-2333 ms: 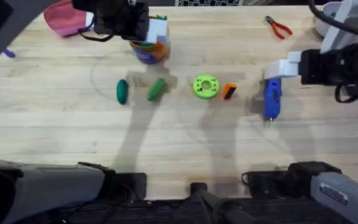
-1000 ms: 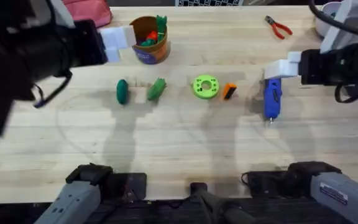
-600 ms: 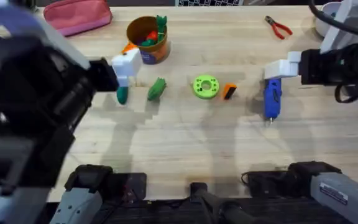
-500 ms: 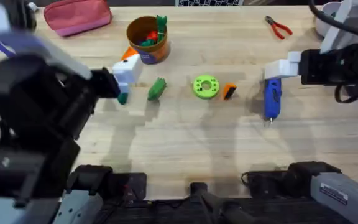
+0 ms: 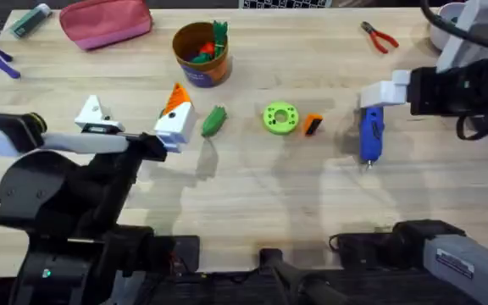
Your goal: Pick up the gripper from the table and insert it into the empty holder that is missing its gripper. Then pick up a screw, insert it into the mounting hole, and use the screwdriver to tighten it. Finally, clean up the table by picking up the vegetable and placing it into the bucket.
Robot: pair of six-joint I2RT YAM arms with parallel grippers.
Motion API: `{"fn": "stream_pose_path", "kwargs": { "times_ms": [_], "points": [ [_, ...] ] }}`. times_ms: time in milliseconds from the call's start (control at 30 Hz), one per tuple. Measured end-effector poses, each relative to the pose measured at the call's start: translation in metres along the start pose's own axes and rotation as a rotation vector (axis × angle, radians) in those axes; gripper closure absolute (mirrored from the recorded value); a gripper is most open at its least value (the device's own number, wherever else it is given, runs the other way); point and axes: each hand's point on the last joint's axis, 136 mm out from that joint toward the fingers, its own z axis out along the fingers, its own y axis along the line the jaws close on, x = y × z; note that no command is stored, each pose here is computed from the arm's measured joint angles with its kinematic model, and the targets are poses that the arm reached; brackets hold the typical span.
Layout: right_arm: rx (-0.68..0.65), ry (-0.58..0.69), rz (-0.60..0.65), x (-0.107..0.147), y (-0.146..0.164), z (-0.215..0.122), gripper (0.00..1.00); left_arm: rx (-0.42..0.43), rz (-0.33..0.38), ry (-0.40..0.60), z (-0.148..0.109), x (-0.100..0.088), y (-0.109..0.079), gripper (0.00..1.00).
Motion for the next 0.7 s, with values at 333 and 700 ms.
{"fn": "stream_pose_path", "kwargs": {
  "times_ms": [333,700],
  "points": [
    [0.0,0.0,0.0,0.0,0.0,0.0,0.01,0.032,0.008,-0.047,-0.005,0.01,-0.003,0.015],
    [0.0,0.0,0.0,0.0,0.0,0.0,0.01,-0.028,-0.136,-0.017,0.0,0.031,0.016,0.015]
  ]
}}
